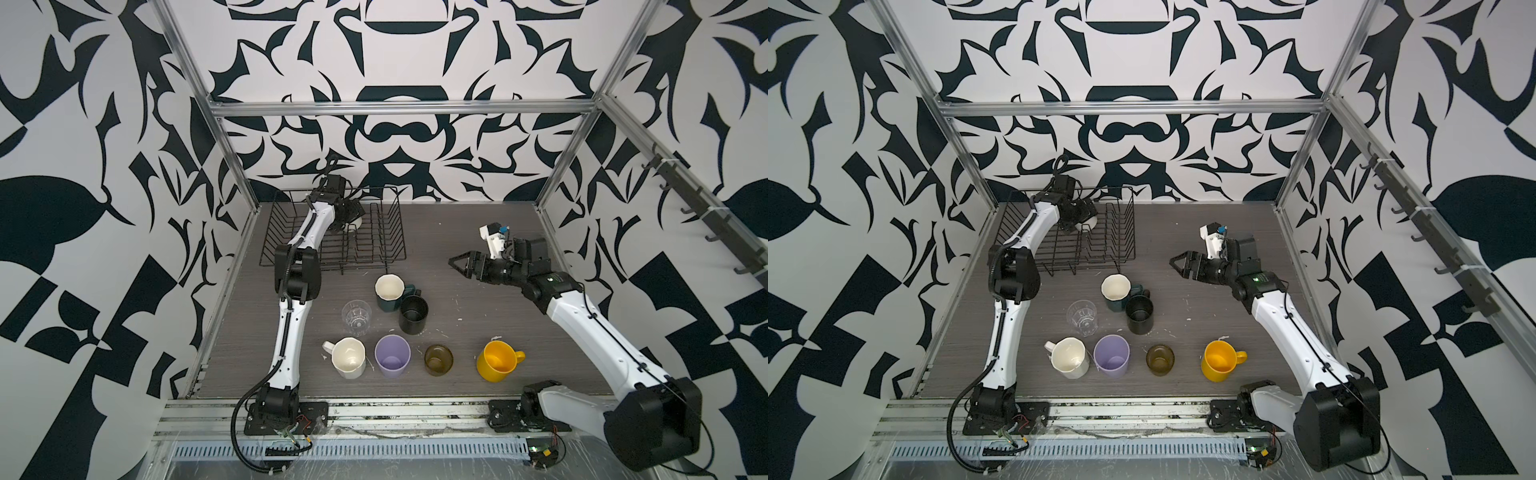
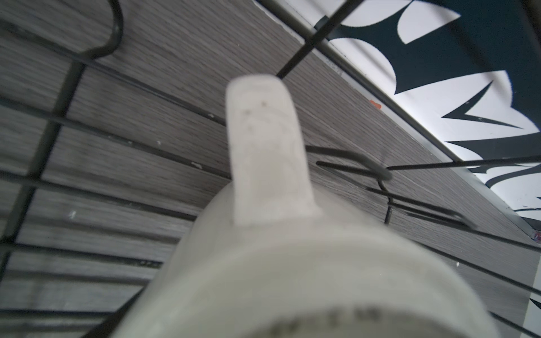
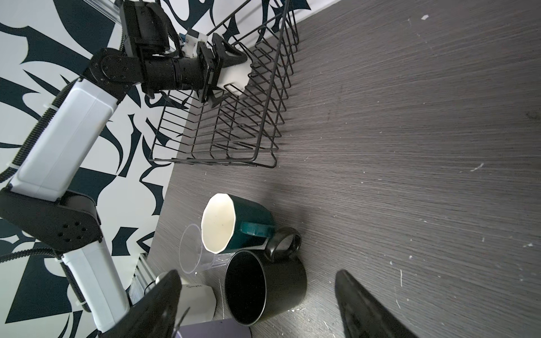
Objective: Load cups into a dish rack
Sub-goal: Place the cup upside down at the dish rack.
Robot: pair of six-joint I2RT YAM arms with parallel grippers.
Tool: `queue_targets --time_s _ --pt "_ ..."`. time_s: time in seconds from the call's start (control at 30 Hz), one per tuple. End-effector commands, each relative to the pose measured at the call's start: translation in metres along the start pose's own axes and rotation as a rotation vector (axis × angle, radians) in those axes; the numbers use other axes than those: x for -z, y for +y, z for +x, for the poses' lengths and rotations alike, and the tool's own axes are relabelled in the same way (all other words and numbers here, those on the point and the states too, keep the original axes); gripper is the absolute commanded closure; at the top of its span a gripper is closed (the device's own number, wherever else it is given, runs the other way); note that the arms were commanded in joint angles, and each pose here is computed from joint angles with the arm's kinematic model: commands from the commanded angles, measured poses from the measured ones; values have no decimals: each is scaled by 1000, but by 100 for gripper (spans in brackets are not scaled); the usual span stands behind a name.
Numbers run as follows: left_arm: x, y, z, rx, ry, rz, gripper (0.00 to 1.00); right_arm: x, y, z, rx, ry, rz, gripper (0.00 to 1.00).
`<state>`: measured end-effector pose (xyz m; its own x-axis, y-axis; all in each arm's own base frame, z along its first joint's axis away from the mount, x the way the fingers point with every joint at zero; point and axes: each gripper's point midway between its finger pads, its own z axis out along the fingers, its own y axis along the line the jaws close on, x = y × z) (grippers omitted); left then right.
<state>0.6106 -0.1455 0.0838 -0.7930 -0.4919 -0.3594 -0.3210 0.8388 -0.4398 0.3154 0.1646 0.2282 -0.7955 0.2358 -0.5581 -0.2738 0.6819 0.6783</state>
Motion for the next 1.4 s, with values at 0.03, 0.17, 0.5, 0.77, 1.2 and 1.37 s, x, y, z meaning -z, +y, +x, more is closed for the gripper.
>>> queue_targets --time_s 0.03,0.17,0.5,0.77,1.2,1.37 --pt "26 -4 -11 5 -41 7 1 4 0 -8 22 -35 16 16" --pt "36 -9 -14 3 -57 24 1 4 -2 -8 23 -34 26 16" --pt "69 -32 -20 -12 -93 106 1 5 -2 -10 36 -36 39 16" --pt "101 -42 -22 -13 -146 157 1 6 -3 -11 42 -35 48 16" --pt "203 -63 -20 -158 -350 178 1 20 -31 -1 101 -4 289 19" --pt "253 -67 -5 -302 -462 166 1 20 -35 14 186 41 460 22"
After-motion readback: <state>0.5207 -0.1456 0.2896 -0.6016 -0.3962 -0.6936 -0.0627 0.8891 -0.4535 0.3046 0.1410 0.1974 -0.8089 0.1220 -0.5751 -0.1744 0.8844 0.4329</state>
